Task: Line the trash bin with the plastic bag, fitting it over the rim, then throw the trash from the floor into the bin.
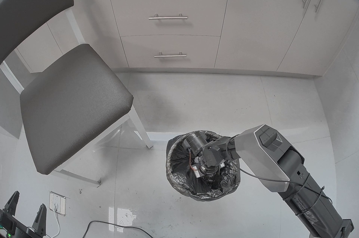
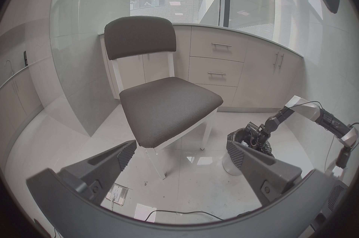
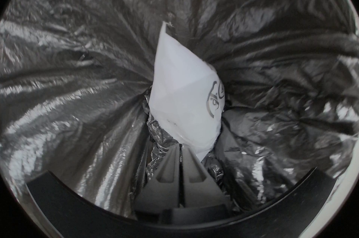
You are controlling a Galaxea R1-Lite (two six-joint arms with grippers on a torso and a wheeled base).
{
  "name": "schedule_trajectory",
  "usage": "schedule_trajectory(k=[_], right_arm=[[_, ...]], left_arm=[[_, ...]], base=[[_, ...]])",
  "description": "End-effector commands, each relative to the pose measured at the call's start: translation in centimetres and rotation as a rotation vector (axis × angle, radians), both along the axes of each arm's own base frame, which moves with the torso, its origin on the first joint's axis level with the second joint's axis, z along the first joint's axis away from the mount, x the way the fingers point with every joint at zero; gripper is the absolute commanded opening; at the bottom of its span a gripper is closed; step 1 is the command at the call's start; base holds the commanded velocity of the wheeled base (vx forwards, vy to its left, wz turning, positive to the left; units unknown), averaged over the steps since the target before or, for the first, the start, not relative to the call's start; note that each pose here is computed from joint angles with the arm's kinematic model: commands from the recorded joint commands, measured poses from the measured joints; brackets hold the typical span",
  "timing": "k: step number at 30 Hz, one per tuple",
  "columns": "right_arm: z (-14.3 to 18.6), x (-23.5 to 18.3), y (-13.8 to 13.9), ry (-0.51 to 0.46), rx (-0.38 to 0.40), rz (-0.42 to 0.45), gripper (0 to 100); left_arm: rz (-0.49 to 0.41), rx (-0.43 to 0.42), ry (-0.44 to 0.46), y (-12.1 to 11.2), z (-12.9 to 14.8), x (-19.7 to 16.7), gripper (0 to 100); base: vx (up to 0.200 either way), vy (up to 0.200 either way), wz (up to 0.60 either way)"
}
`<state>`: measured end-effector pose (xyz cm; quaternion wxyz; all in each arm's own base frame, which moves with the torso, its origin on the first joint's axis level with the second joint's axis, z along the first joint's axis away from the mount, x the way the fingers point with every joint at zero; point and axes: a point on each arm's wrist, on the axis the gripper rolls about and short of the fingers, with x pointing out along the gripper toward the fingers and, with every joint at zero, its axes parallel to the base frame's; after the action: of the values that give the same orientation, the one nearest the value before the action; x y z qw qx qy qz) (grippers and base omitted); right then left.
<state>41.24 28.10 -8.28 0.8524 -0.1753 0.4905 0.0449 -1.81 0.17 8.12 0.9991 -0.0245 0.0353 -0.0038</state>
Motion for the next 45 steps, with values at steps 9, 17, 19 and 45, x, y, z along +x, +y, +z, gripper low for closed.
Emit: schedule_trajectory(k=[9,17,19,45], right_arm=[[15.6,-3.5,2.8,-0.180,0.068,0.064,0],[28.6,-5.6,-1.5,-0.413,0.133,-0.031,0],[30.2,-6.0,-2.5,-0.444,0.141,-0.053,0],[47.6,-42.5,-29.6,-0.499,0.078,0.146,0]], left_arm=[[0.000,0.000,0.002,0.0,0.0,0.0,100],[0.000,0.000,0.002,0.0,0.0,0.0,100],[0.000,0.000,0.002,0.0,0.0,0.0,100],[0.037,0.038,-0.067,-0.1,-0.6,-0.5,100]], base=[[0.000,0.000,0.00],[0.000,0.000,0.00],[0.000,0.000,0.00],[0.000,0.000,0.00]])
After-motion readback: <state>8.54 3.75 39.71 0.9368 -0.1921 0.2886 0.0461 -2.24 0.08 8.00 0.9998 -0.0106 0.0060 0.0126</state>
